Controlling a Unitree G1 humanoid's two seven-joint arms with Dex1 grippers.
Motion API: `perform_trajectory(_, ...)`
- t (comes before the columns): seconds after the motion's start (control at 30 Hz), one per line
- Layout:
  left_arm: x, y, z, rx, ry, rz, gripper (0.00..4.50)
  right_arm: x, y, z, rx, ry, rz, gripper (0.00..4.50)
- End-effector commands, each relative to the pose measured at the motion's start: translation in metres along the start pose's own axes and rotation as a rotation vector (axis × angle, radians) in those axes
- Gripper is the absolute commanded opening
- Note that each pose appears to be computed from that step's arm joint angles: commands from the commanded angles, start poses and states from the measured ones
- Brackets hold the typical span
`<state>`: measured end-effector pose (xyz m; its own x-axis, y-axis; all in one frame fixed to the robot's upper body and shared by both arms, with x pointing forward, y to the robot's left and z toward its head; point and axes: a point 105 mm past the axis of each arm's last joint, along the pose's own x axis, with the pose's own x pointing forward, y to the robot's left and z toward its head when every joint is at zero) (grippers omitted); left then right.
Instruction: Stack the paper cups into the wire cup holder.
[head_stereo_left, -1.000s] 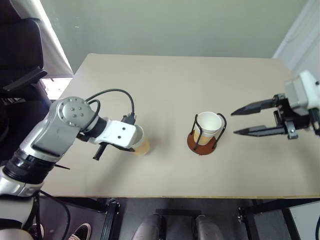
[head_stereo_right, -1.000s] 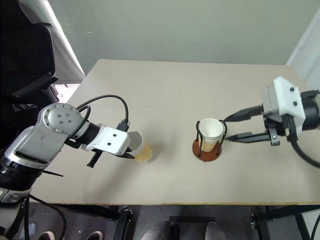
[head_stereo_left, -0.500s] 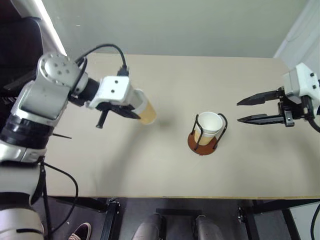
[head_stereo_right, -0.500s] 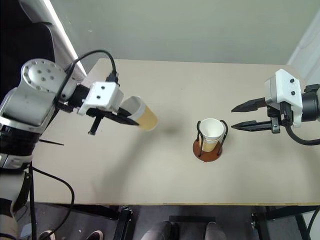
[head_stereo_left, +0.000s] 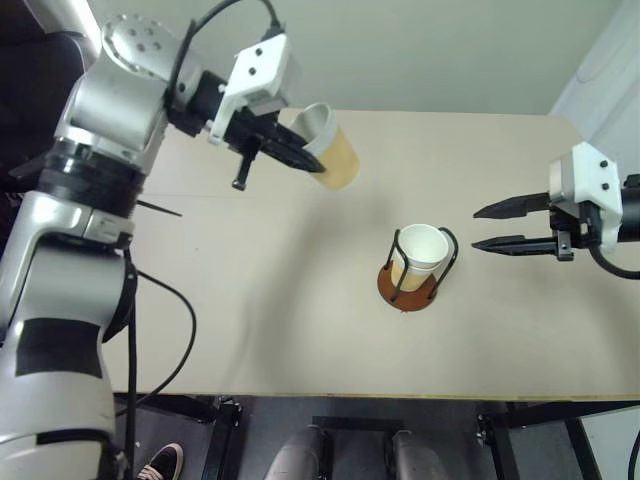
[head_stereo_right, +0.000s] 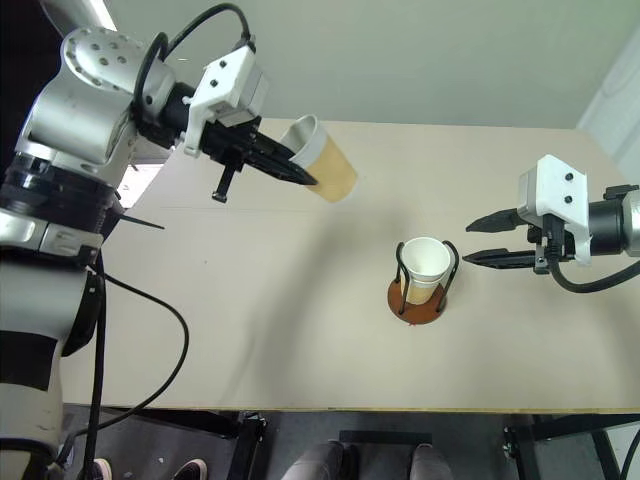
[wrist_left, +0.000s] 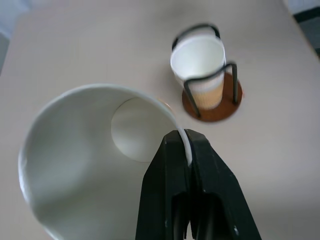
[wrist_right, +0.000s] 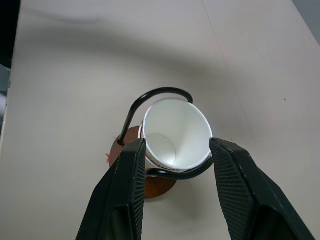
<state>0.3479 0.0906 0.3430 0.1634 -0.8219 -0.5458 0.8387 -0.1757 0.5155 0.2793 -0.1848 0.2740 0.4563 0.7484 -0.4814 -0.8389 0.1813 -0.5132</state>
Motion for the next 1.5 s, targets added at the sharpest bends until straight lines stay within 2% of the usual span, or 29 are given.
perform_trajectory(0.03, 0.003, 0.005, 0.018, 0.052, -0.021, -0.039, 0.02, -0.011, -0.005, 0.009, -0.06, 0.003, -0.056, 2.0)
perform_trajectory(0.3, 0.032, 0.012, 0.043, 0.113, -0.067, -0.111, 0.02, -0.02, -0.008, 0.006, -0.064, 0.029, -0.113, 2.0)
perform_trajectory(0.5, 0.055, 0.01, 0.051, 0.14, -0.083, -0.168, 0.02, -0.021, -0.002, 0.009, -0.062, 0.023, -0.129, 2.0)
perform_trajectory(0.97, 0.103, -0.003, 0.053, 0.182, -0.103, -0.289, 0.02, -0.026, 0.009, 0.012, -0.037, 0.038, -0.177, 2.0)
perform_trajectory(1.2, 0.115, -0.007, 0.05, 0.199, -0.086, -0.321, 0.02, -0.026, 0.014, 0.011, -0.019, 0.041, -0.182, 2.0)
perform_trajectory(1.5, 0.119, -0.011, 0.048, 0.204, -0.082, -0.341, 0.02, -0.048, 0.004, -0.003, 0.02, 0.118, -0.246, 2.0)
